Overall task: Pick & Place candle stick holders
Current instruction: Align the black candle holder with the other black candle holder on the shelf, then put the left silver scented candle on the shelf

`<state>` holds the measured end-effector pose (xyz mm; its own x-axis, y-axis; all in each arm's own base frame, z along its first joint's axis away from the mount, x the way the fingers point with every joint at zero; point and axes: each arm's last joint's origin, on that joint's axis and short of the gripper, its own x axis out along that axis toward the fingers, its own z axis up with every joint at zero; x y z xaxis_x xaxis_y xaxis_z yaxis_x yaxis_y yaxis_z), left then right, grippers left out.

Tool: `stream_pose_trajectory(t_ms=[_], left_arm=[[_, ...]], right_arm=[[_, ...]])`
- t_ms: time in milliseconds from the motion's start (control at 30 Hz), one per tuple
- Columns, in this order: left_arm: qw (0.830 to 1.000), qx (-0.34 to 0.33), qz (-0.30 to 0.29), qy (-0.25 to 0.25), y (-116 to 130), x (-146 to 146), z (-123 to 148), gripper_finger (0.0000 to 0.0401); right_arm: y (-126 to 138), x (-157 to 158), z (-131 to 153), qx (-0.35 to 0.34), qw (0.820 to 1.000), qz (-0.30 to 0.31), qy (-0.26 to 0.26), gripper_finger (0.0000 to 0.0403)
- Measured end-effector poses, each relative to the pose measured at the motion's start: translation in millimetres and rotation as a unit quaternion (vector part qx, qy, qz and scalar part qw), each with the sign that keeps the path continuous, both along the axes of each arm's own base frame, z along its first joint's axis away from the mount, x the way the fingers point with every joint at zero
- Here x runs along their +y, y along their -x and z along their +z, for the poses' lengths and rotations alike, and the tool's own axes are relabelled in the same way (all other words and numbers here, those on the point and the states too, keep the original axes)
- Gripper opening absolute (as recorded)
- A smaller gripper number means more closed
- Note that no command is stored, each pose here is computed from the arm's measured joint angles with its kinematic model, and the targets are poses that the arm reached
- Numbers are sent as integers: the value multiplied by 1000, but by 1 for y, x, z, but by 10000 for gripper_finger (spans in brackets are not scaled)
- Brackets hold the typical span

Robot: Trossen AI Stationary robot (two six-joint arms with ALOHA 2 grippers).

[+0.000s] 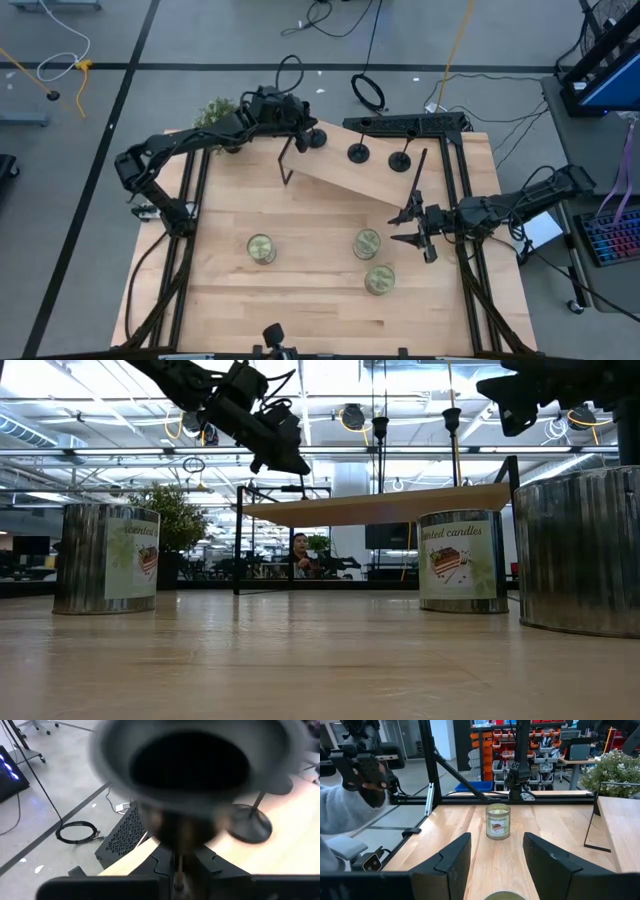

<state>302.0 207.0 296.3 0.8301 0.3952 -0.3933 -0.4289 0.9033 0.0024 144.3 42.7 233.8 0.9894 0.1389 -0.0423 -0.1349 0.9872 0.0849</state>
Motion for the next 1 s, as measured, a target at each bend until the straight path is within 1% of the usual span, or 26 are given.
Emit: stream_pose_trajectory(t_ms=[133, 333, 500, 633, 767, 933, 1000], left_arm=[[1000, -5, 2, -2, 0, 0, 1, 72], [1000, -1, 27, -6, 0, 2, 1, 116], [1000, 3, 25, -7, 2, 0, 3, 143], [1000, 17, 19, -3, 4, -4, 3, 156], [999, 30, 8, -11, 3, -8, 2, 164], [999, 49, 1, 1, 3, -13, -1, 166], [998, 63, -1, 11, 6, -17, -1, 166]], right_arm=[[-1, 0, -1, 5, 1000, 0, 2, 173], [-4, 1, -4, 13, 1000, 0, 4, 173], [-4, 1, -4, 15, 1000, 0, 5, 173], [-4, 1, -4, 15, 1000, 0, 5, 173], [-4, 1, -4, 15, 1000, 0, 5, 173], [-4, 1, -4, 15, 1000, 0, 5, 173], [-4, 1, -4, 15, 1000, 0, 5, 173]])
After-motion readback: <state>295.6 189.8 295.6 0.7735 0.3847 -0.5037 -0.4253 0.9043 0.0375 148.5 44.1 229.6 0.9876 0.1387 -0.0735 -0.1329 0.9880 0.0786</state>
